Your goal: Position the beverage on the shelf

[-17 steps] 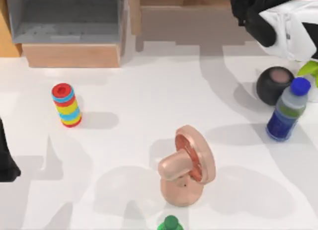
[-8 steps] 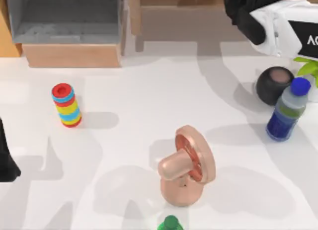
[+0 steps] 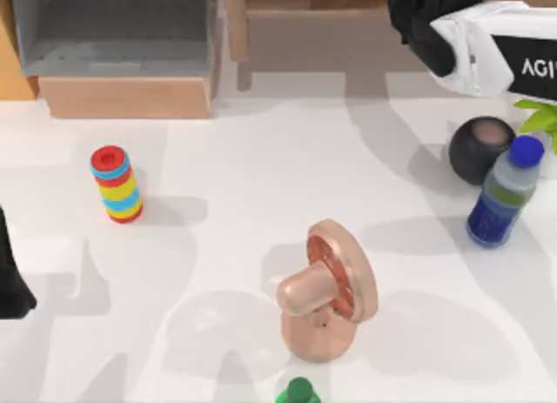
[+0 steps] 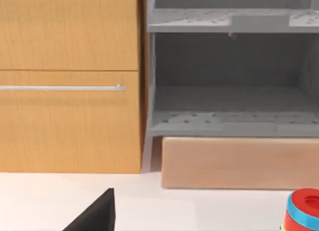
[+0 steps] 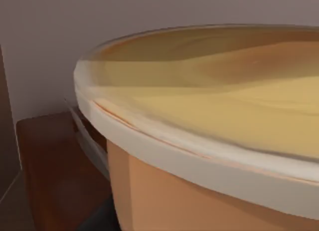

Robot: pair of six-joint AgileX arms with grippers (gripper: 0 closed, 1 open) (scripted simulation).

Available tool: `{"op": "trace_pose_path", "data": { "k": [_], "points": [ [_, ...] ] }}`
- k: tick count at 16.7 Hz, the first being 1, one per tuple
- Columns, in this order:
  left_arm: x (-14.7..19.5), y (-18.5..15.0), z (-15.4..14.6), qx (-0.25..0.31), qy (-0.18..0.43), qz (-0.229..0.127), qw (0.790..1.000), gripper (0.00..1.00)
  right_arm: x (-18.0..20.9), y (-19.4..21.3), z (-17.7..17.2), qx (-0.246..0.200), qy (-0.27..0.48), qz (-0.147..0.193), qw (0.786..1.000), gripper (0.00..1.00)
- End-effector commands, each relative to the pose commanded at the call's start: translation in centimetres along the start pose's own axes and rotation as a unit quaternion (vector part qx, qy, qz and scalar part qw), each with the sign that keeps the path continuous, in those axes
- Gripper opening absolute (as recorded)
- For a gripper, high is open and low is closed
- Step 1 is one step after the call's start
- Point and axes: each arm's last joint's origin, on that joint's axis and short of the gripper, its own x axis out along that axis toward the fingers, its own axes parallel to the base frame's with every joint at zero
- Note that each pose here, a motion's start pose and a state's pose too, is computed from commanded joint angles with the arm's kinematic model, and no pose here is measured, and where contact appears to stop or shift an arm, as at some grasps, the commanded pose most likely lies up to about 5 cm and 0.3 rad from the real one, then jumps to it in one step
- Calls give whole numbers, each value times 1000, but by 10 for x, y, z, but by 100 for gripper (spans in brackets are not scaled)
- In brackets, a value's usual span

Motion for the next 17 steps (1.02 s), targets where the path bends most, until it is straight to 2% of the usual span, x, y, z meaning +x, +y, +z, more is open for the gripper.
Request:
{"op": "trace_pose_path", "data": {
  "k": [12, 17],
  "points": [
    [0, 0, 0, 0, 0, 0, 1000, 100, 0, 0, 0, 0, 0, 0, 1000, 98],
    [0, 0, 0, 0, 0, 0, 1000, 100, 0, 0, 0, 0, 0, 0, 1000, 100]
  ]
}}
